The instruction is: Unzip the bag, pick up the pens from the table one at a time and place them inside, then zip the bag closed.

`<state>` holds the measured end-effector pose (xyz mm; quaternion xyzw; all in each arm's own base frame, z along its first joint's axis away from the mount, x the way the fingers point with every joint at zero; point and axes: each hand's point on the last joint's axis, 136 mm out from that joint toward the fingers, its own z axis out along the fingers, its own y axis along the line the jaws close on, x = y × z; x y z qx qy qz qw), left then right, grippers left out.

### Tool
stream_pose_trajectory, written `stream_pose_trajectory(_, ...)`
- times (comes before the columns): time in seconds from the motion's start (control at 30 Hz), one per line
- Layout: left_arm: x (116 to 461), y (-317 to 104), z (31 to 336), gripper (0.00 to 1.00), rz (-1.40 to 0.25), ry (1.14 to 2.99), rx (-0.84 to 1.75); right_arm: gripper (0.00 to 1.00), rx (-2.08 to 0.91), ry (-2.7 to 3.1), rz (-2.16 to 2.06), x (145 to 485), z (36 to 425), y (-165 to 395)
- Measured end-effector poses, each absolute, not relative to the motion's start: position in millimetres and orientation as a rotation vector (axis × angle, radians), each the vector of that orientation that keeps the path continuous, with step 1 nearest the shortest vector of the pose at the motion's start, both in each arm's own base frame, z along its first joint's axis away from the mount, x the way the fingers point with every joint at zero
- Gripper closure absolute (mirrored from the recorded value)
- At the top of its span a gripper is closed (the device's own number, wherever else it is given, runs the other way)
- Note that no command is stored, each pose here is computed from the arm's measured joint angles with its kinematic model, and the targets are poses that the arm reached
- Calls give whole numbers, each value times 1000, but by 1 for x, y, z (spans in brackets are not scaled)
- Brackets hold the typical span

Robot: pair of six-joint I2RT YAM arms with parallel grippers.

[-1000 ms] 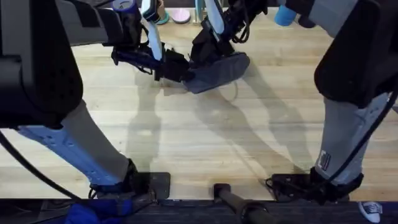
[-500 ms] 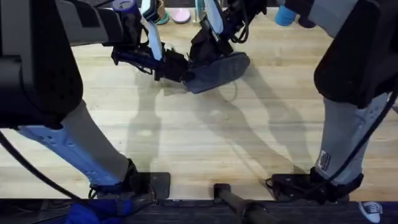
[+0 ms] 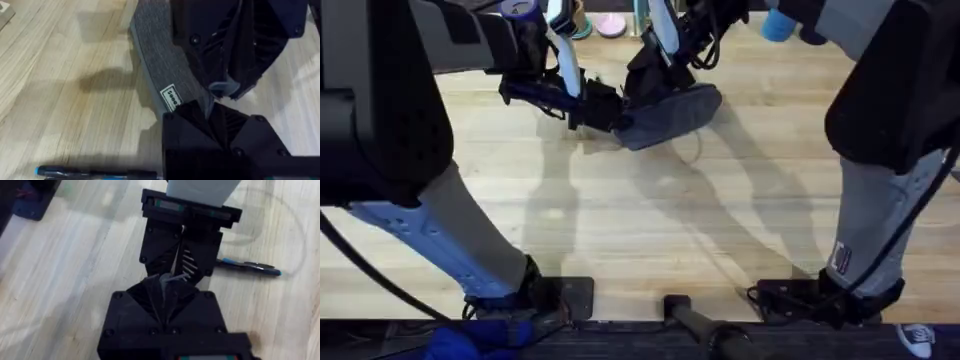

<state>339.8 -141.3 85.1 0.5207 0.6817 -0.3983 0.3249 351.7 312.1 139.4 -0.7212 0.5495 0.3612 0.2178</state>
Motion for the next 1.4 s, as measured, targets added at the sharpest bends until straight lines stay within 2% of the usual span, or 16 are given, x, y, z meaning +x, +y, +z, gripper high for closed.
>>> stream_pose_trajectory(0.9,340,-141,85,959,-1044,1787,1365,971,-2020,1495,1003,345,139,321)
stream_pose_trajectory(0.97,340,-141,85,959,-1044,1787,1365,906,-2018,1498,1005,345,139,321)
stream_pose_trajectory(1.0,340,-141,85,959,-1044,1787,1365,834,-2017,1499,1006,345,140,321)
stream_pose_trajectory(1.17,340,-141,85,959,-1044,1787,1365,367,-2009,1487,1018,344,142,324)
stream_pose_trajectory(1.27,340,-141,85,959,-1044,1787,1365,129,-2006,1482,1022,344,142,325)
stream_pose_trajectory(1.33,340,-141,85,959,-1044,1787,1365,24,-2006,1483,1024,344,142,325)
stream_pose_trajectory(1.4,340,-141,85,959,-1044,1787,1365,10,-2005,1482,1023,344,142,325)
